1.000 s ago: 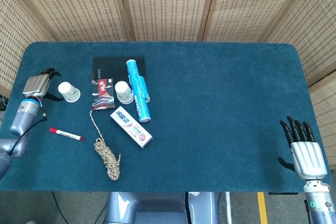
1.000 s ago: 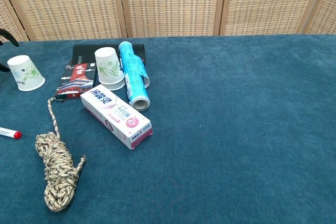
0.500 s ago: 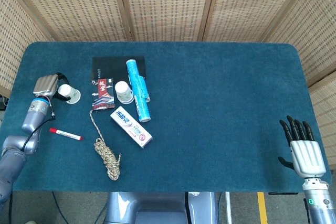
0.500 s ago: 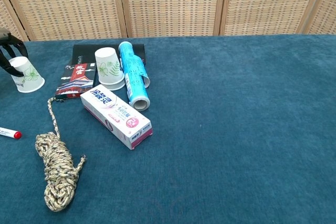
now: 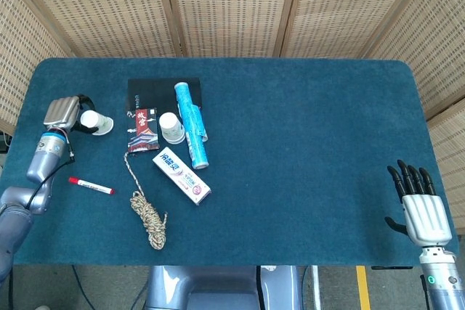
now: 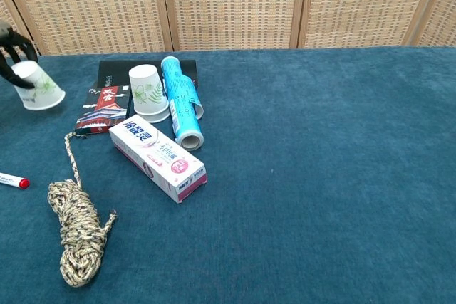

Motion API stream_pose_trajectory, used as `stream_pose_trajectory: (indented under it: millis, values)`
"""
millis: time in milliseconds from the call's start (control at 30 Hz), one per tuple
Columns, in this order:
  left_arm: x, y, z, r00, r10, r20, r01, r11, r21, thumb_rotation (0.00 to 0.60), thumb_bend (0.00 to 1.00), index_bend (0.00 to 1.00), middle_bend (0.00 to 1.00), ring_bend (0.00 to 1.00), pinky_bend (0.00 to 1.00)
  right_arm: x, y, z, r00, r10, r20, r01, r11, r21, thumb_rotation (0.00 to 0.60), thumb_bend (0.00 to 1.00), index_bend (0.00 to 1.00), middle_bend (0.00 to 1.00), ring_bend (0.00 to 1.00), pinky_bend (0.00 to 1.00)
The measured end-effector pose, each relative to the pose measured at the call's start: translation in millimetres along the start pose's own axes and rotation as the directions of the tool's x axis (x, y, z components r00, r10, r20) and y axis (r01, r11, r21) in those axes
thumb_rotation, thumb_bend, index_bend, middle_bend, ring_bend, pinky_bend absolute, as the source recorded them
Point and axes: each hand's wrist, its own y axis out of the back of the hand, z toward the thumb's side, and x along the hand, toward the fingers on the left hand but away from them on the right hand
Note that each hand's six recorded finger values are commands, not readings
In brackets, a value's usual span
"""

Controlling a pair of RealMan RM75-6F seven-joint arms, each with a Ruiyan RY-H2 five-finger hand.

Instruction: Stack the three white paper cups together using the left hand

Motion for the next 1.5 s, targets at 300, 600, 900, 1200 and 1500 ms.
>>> stream_pose_trajectory:
  millis: [300, 600, 900, 1200, 1500]
  values:
    - [-15.5, 30.0, 53.6, 0.974, 0.072, 0.213, -0.046, 0.991, -0.125, 0.6, 0.18, 0.53, 0.35, 0.36, 0.39, 2.8, 5.5, 1.5, 1.0, -0.013, -0.012, 0.013, 1.0, -0.017, 0.6, 0.0, 0.05, 0.0, 0.0, 0.0]
    - [-52.4, 42.6, 153.3, 0.909, 0.055, 0.413, 0.027, 0.981, -0.192, 0.6, 0.18, 0.53, 0.36, 0.36, 0.39, 3.0, 11.1, -4.2, 1.0, -0.024, -0.002, 0.023, 0.999, -0.039, 0.6, 0.0, 0.05, 0.0, 0.0, 0.0]
    - [-42.4, 54.8, 186.4, 0.927, 0.059, 0.371, -0.007, 0.99, -0.138, 0.6, 0.18, 0.53, 0.36, 0.36, 0.39, 0.7, 15.0, -14.1, 0.999, -0.027, 0.022, 0.028, 0.998, -0.054, 0.6, 0.0, 0.05, 0.0, 0.0, 0.0]
    - [-27.0, 49.5, 180.7, 0.954, 0.005, 0.3, 0.034, 0.992, -0.125, 0.6, 0.16, 0.53, 0.35, 0.36, 0.39, 0.0, 14.3, -12.9, 1.0, -0.025, 0.019, 0.026, 0.998, -0.051, 0.6, 0.0, 0.05, 0.0, 0.0, 0.0]
    - [-15.4, 41.5, 180.6, 0.964, -0.011, 0.267, 0.049, 0.99, -0.134, 0.6, 0.16, 0.53, 0.36, 0.36, 0.39, -0.9, 12.9, -12.8, 0.999, -0.023, 0.023, 0.024, 0.999, -0.045, 0.6, 0.0, 0.05, 0.0, 0.0, 0.0]
